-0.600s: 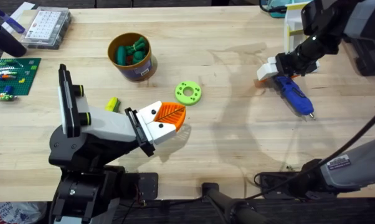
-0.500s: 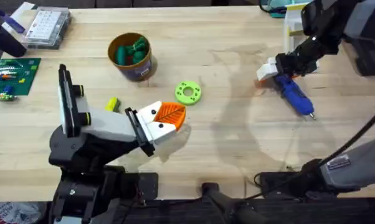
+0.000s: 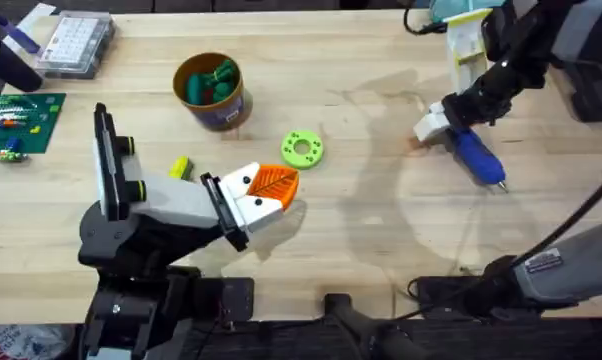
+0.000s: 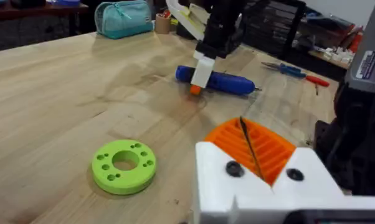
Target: Pick up the gripper from the table and insert it into the empty holder that is missing its gripper. Then pick up a screw, insert it into the mounting hole, and use the screwdriver to tighten it. Finally, clean up the table by picking up the vegetable and placing it into the bucket.
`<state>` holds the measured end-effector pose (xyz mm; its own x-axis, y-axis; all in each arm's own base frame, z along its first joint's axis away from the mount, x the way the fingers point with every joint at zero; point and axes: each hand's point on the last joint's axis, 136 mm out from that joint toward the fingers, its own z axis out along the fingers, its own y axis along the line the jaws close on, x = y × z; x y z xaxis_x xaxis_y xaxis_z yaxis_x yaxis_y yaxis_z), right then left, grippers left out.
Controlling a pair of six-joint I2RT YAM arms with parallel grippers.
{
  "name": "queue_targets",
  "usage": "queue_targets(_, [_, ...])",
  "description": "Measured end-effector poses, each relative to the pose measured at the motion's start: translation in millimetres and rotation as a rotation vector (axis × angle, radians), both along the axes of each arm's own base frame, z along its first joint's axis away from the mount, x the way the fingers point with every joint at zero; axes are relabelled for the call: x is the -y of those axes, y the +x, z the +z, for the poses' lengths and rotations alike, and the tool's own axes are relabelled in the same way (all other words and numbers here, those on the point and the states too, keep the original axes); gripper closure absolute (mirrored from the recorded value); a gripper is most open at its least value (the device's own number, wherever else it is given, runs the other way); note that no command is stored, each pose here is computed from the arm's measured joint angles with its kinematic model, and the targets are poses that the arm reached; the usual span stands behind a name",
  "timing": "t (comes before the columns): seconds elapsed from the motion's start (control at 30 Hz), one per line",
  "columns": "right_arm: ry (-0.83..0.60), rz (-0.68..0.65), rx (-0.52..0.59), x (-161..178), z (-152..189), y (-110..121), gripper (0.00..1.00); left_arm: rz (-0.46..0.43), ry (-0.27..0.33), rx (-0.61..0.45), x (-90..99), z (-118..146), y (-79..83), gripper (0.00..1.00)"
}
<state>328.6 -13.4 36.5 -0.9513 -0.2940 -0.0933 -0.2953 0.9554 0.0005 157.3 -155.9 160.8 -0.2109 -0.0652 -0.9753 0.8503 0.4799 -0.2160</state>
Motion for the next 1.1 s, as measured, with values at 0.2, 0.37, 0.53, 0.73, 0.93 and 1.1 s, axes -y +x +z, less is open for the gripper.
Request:
queue_targets(0.2, [-0.049,0.154,-0.025,6,-1,-6,0.024,0.0,-0.001,-0.002,0.0,0,0.0,0.989])
queue_targets(0.37, [-0.11,0.196,-0.033,16,0,-7,0.024,0.0,-0.001,-0.002,0.0,0,0.0,0.989])
queue_targets(0.53, [-0.122,0.213,-0.035,18,0,-7,0.024,0.0,-0.001,-0.002,0.0,0,0.0,0.989])
queue_targets(0.73, [-0.134,0.223,-0.04,20,0,-8,0.351,0.0,-0.001,-0.002,0.0,0,0.0,0.989])
queue_targets(0.93, [-0.15,0.226,-0.049,23,-1,-8,0.976,0.0,-0.001,-0.002,0.0,0,0.0,0.989])
queue_targets(1.1, [-0.152,0.226,-0.05,23,-2,-8,0.974,0.0,-0.001,-0.002,0.0,0,0.0,0.989])
